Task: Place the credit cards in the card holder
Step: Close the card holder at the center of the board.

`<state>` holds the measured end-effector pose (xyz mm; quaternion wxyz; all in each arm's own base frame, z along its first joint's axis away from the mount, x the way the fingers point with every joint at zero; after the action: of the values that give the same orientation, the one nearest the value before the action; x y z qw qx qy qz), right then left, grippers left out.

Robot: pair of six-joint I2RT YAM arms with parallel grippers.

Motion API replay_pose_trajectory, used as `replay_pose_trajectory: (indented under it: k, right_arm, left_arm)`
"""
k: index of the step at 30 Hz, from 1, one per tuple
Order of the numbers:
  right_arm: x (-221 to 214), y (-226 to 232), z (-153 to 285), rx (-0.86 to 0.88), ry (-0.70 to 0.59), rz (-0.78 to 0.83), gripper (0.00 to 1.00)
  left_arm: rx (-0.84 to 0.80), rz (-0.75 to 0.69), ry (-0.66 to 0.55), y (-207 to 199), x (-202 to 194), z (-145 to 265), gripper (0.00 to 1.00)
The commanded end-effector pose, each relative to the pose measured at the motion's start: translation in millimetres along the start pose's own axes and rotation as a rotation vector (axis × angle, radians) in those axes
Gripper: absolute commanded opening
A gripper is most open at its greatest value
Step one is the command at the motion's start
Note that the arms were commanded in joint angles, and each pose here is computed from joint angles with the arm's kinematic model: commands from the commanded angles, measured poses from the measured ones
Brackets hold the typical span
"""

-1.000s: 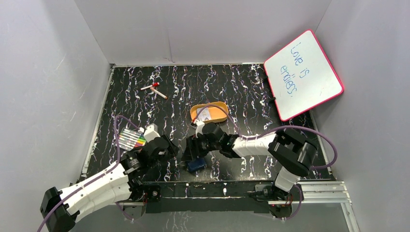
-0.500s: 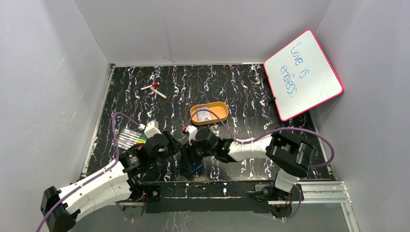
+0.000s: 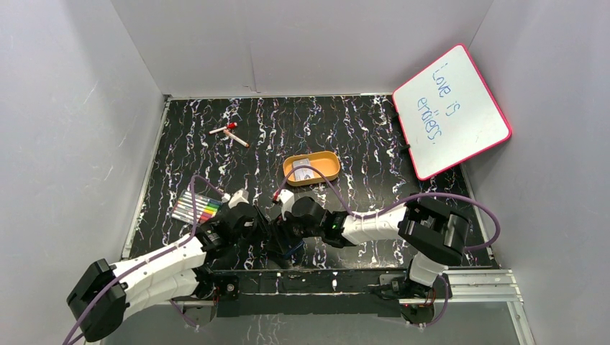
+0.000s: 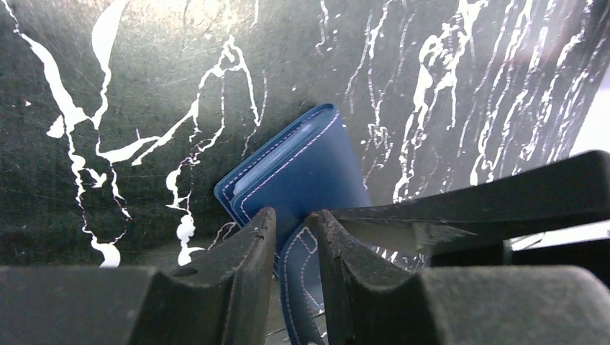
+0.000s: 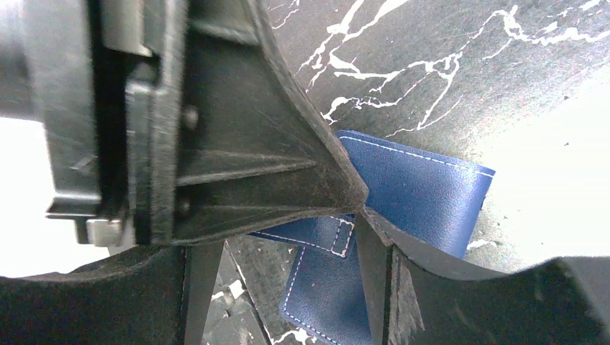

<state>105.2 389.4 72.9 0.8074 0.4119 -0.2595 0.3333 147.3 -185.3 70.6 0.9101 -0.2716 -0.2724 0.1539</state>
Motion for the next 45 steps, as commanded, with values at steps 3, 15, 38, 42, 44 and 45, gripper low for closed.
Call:
replay_pose_trajectory:
  k: [3, 15, 38, 42, 44, 45]
  right_arm:
    - [-12, -12, 7, -0.062, 0.025, 0.017, 0.75]
    - [9, 2, 58, -0.059, -0.076, -0.046, 0.8]
    - [-19, -57, 79, -0.107, -0.033, -0.424, 0.71]
    - [-21, -59, 68, -0.111, 0.003, -0.423, 0.67]
    - [-23, -60, 61, -0.119, 0.026, -0.418, 0.65]
    - [-24, -59, 58, -0.122, 0.039, -0.412, 0.65]
  left_arm:
    - [-0.031, 0.006, 0.064, 2, -10, -7, 0.19]
    - [0.078, -0.054, 0.048, 30, -12, -15, 0.11]
    - [0.067, -0.089, -0.003, 31, -5, -15, 0.09]
    - [0.074, -0.107, 0.009, 30, -5, -17, 0.09]
    - [0.069, -0.107, 0.034, 30, -9, -19, 0.08]
    - [0.063, -0.103, 0.04, 30, -11, -20, 0.08]
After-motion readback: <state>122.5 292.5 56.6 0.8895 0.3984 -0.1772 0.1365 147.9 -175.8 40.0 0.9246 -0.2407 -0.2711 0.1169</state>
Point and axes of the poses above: each gripper's point midway between its finger pads, its own z axis back along the fingers, its own y axis along the line the jaws close on, x = y × z, the point moved 3 cm from there along z, back along the fingers, and after that the axes turned 3 degrees about -z, right-handed, at the moved point
